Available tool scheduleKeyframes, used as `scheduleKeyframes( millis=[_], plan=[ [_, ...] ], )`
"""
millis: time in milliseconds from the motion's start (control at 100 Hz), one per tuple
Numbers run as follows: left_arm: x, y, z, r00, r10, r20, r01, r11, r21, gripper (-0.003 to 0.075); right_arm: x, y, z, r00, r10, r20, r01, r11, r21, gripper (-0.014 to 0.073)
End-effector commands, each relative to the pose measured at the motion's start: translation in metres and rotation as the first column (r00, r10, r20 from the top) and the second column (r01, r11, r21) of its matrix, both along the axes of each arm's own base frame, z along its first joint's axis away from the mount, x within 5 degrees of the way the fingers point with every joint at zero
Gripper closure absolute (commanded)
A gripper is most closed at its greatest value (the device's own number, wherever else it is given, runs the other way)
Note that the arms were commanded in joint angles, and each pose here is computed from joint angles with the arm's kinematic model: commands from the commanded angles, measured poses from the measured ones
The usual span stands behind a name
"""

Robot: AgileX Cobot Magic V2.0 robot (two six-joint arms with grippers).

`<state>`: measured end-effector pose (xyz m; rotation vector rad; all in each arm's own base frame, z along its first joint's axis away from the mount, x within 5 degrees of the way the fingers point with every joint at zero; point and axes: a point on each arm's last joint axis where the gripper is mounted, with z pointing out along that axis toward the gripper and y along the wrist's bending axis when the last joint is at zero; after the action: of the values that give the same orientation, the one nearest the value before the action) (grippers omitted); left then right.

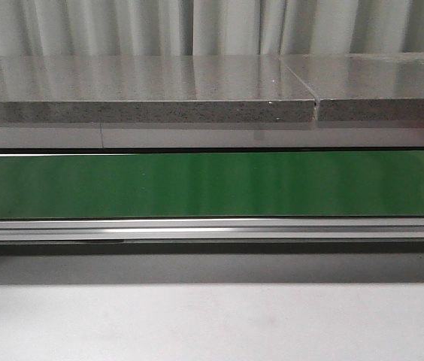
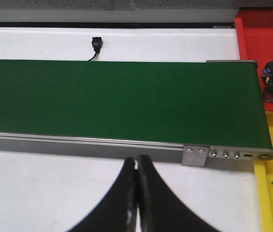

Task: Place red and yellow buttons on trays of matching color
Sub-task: 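Move the left gripper down over a red button in the pile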

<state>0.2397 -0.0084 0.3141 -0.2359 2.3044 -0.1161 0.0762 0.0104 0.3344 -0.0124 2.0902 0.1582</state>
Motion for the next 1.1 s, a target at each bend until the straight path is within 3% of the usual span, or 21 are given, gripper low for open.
scheduleKeyframes(
  millis=[0, 310, 480, 570, 760, 1090],
  plan=[
    [0.013, 0.014, 0.013, 0.996, 0.073, 0.056, -0.072, 0.997, -0.027, 0.0256, 0.002, 0.000, 0.012, 0.996, 0.008, 0.089, -0.008, 1.000, 0.000, 0.0662],
    [0.051, 0.073, -0.009, 0.943, 0.278, -0.181, -0.294, 0.954, -0.065, 0.0276, 0.002, 0.000, 0.012, 0.996, 0.008, 0.089, -0.008, 1.000, 0.000, 0.0662],
    [0.071, 0.100, -0.023, 0.877, 0.398, -0.269, -0.468, 0.833, -0.295, 0.0276, 0.002, 0.000, 0.012, 0.996, 0.008, 0.089, -0.008, 1.000, 0.000, 0.0662],
    [0.081, 0.109, -0.030, 0.854, 0.408, -0.324, -0.508, 0.788, -0.348, 0.0276, 0.002, 0.000, 0.012, 0.996, 0.008, 0.089, -0.008, 1.000, 0.000, 0.0662],
    [0.104, 0.122, -0.042, 0.824, 0.382, -0.419, -0.532, 0.775, -0.340, 0.0276, 0.002, 0.000, 0.012, 0.996, 0.008, 0.089, -0.008, 1.000, 0.000, 0.0662],
    [0.133, 0.133, -0.062, 0.804, 0.378, -0.458, -0.554, 0.755, -0.350, 0.0277, 0.002, 0.000, 0.012, 0.996, 0.008, 0.089, -0.008, 1.000, 0.000, 0.0662]
  ],
)
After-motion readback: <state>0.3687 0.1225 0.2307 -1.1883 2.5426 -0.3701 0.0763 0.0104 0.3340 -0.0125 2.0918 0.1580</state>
